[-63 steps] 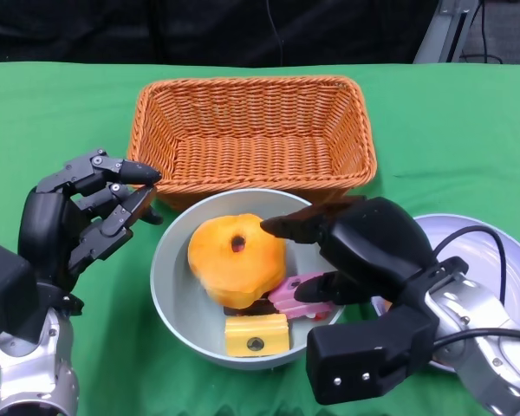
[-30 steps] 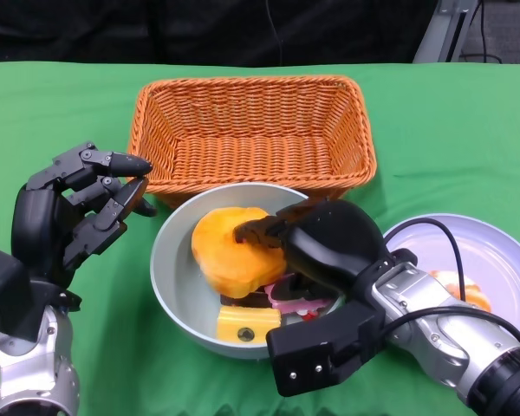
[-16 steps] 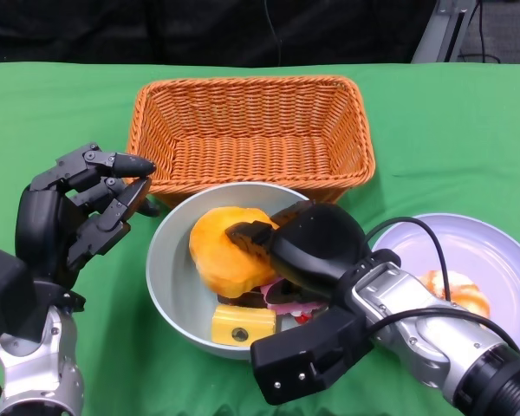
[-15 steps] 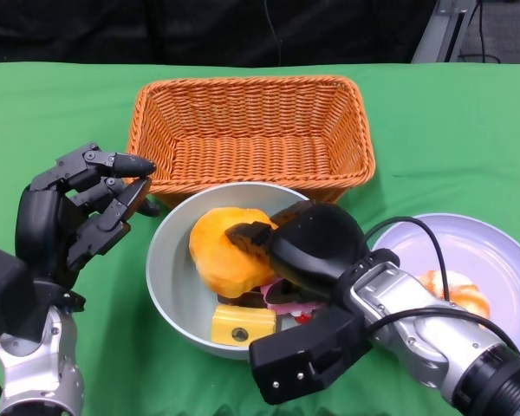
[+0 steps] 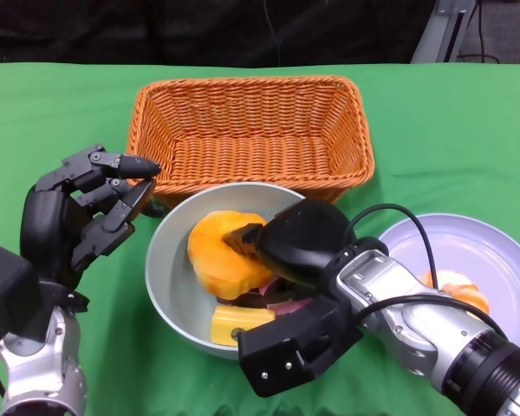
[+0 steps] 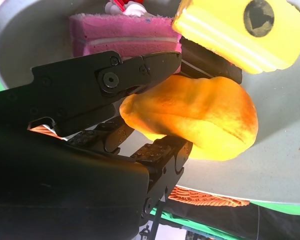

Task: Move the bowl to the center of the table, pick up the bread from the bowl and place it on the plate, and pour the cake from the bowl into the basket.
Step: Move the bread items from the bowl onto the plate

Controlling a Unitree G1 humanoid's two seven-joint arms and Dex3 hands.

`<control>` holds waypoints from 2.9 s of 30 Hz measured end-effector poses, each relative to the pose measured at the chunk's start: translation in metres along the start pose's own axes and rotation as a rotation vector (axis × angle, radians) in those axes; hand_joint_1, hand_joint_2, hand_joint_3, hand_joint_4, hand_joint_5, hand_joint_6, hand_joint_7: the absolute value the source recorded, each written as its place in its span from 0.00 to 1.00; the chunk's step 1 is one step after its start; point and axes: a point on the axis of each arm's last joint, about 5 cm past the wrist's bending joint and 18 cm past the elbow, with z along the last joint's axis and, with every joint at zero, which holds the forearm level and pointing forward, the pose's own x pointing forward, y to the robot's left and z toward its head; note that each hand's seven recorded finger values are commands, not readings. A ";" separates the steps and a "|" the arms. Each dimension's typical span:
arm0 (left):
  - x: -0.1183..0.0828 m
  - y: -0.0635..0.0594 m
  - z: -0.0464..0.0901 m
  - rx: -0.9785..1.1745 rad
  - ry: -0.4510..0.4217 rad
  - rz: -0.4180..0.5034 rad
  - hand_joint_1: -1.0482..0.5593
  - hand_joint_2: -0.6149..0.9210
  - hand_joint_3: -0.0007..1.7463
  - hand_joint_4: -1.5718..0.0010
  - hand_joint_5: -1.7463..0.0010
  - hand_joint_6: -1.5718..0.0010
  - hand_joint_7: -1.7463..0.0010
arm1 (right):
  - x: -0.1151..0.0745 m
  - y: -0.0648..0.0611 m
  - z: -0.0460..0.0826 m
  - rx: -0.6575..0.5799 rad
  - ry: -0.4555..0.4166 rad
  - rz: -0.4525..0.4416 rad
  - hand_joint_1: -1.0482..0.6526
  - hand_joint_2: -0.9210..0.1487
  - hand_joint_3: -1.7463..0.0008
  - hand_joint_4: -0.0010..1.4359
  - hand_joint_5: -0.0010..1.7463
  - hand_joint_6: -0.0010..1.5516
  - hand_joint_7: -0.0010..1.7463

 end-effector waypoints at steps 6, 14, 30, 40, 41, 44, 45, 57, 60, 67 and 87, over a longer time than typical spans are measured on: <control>0.000 0.000 0.000 -0.001 -0.005 0.005 0.50 1.00 0.16 0.47 0.23 0.37 0.56 | 0.002 0.001 -0.002 -0.006 -0.021 -0.003 0.35 0.02 1.00 0.68 0.05 0.48 0.01; 0.001 -0.001 0.000 0.002 -0.005 0.002 0.50 1.00 0.15 0.47 0.23 0.38 0.56 | 0.010 -0.008 -0.003 0.032 -0.028 0.063 0.37 0.03 1.00 0.67 0.02 0.50 0.00; 0.002 -0.002 0.001 0.005 -0.008 0.014 0.51 1.00 0.15 0.46 0.23 0.38 0.55 | 0.012 -0.010 -0.006 0.048 -0.052 0.060 0.44 0.05 1.00 0.79 0.11 0.60 0.03; 0.002 -0.002 0.001 0.004 -0.010 0.012 0.50 1.00 0.15 0.46 0.23 0.39 0.54 | 0.008 0.011 -0.011 0.123 -0.103 -0.132 0.47 0.09 1.00 0.54 0.73 0.77 0.03; 0.002 -0.002 0.001 0.004 -0.010 0.012 0.50 1.00 0.15 0.46 0.23 0.39 0.54 | 0.007 0.013 -0.012 0.129 -0.105 -0.147 0.46 0.09 1.00 0.55 0.71 0.77 0.03; 0.002 -0.003 0.001 0.004 -0.011 0.011 0.50 1.00 0.15 0.46 0.23 0.39 0.54 | 0.005 0.019 -0.012 0.143 -0.112 -0.187 0.44 0.09 1.00 0.58 0.64 0.77 0.02; 0.002 -0.003 0.001 0.004 -0.011 0.011 0.50 1.00 0.15 0.46 0.24 0.39 0.54 | 0.005 0.021 -0.013 0.146 -0.115 -0.199 0.44 0.09 1.00 0.59 0.63 0.77 0.02; 0.003 -0.003 0.001 0.020 -0.013 0.012 0.49 1.00 0.16 0.46 0.24 0.39 0.54 | 0.003 0.024 -0.015 0.234 -0.129 -0.250 0.47 0.02 1.00 0.63 0.44 0.73 0.00; 0.003 -0.003 0.001 0.017 -0.015 0.017 0.50 1.00 0.16 0.45 0.24 0.40 0.54 | 0.002 0.018 -0.017 0.259 -0.135 -0.248 0.47 0.00 0.98 0.66 0.39 0.73 0.00; 0.003 -0.001 0.002 0.013 -0.020 0.028 0.51 1.00 0.16 0.47 0.24 0.40 0.54 | -0.005 -0.002 -0.022 0.335 -0.176 -0.285 0.48 0.00 0.98 0.74 0.27 0.74 0.01; 0.006 0.004 0.004 0.011 -0.027 0.041 0.51 1.00 0.16 0.47 0.21 0.39 0.54 | -0.050 -0.009 -0.040 0.397 -0.122 -0.407 0.54 0.03 1.00 0.61 0.71 0.80 0.02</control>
